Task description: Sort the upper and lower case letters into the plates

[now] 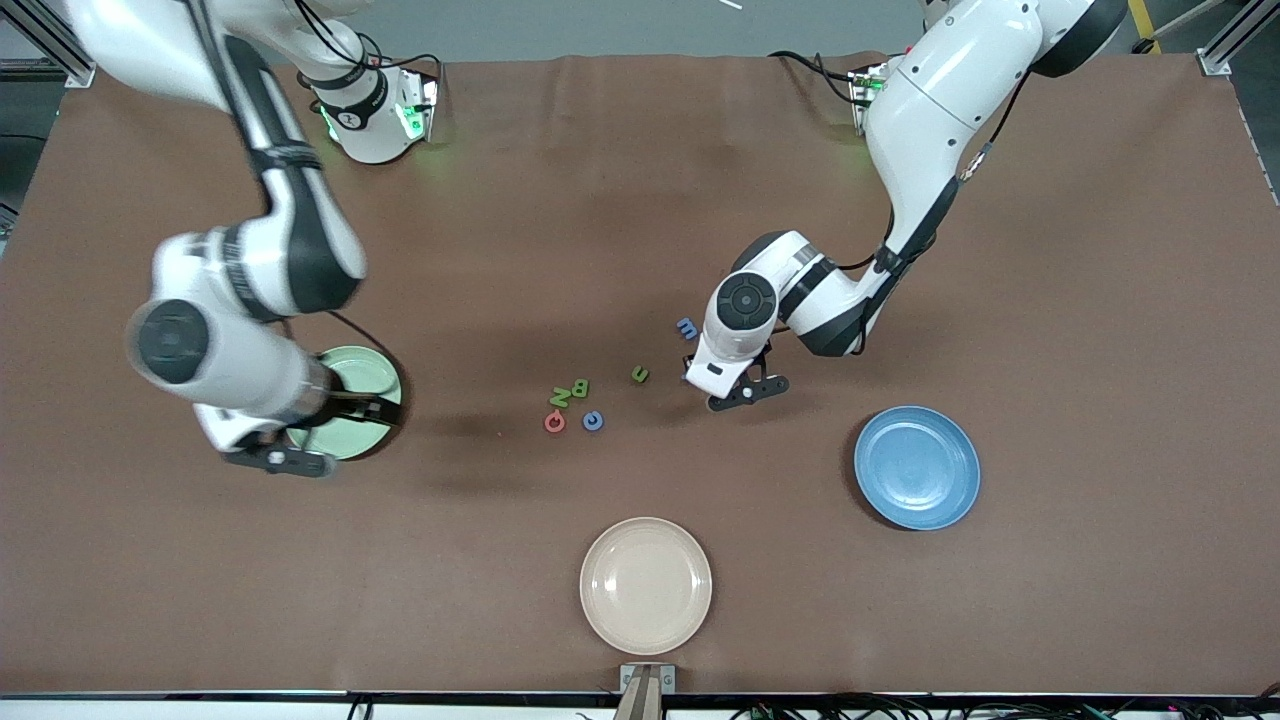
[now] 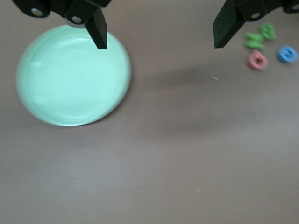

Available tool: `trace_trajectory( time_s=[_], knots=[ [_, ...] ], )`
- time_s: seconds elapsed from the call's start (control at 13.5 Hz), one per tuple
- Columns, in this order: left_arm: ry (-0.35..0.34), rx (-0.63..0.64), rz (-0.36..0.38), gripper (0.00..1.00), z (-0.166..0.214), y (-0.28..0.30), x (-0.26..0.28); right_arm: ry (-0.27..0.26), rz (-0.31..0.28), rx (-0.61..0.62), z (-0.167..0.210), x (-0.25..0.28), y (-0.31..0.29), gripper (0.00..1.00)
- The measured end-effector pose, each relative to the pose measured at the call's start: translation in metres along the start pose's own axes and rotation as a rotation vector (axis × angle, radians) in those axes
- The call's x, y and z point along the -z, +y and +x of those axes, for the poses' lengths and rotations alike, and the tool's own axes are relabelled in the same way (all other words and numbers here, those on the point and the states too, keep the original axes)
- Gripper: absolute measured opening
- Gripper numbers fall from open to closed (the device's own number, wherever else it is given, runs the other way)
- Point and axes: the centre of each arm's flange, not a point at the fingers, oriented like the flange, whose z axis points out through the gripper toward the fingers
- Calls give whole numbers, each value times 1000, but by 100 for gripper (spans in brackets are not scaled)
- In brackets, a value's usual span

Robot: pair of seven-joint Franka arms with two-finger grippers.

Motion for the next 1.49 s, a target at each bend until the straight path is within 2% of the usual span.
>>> trace_trajectory(
  time_s=[0.07,0.15,0.22,0.3,0.59,0.67,1.19,1.41,1.49],
  knots=[
    [2,0,-4,49,0,0,1,11,3,-42,-9,-26,-32,100],
    [2,0,-4,49,0,0,1,17,5,-78,-18,-52,-60,100],
    [4,1,-8,42,1,1,2,23,7,-103,-26,-74,-85,100],
    [6,2,-10,30,1,1,3,29,9,-115,-33,-95,-108,100],
    [11,15,-11,30,9,-4,4,52,26,-106,-48,-143,-149,98],
    [19,31,-16,30,19,-9,8,50,24,-113,-51,-146,-152,94],
    [125,213,-88,30,136,-107,90,38,9,-109,-66,-162,-163,84],
    [179,191,-28,30,178,-164,89,45,15,-98,-77,-176,-164,81],
    [187,185,-4,30,192,-189,86,45,14,-97,-80,-180,-164,76]
  ],
)
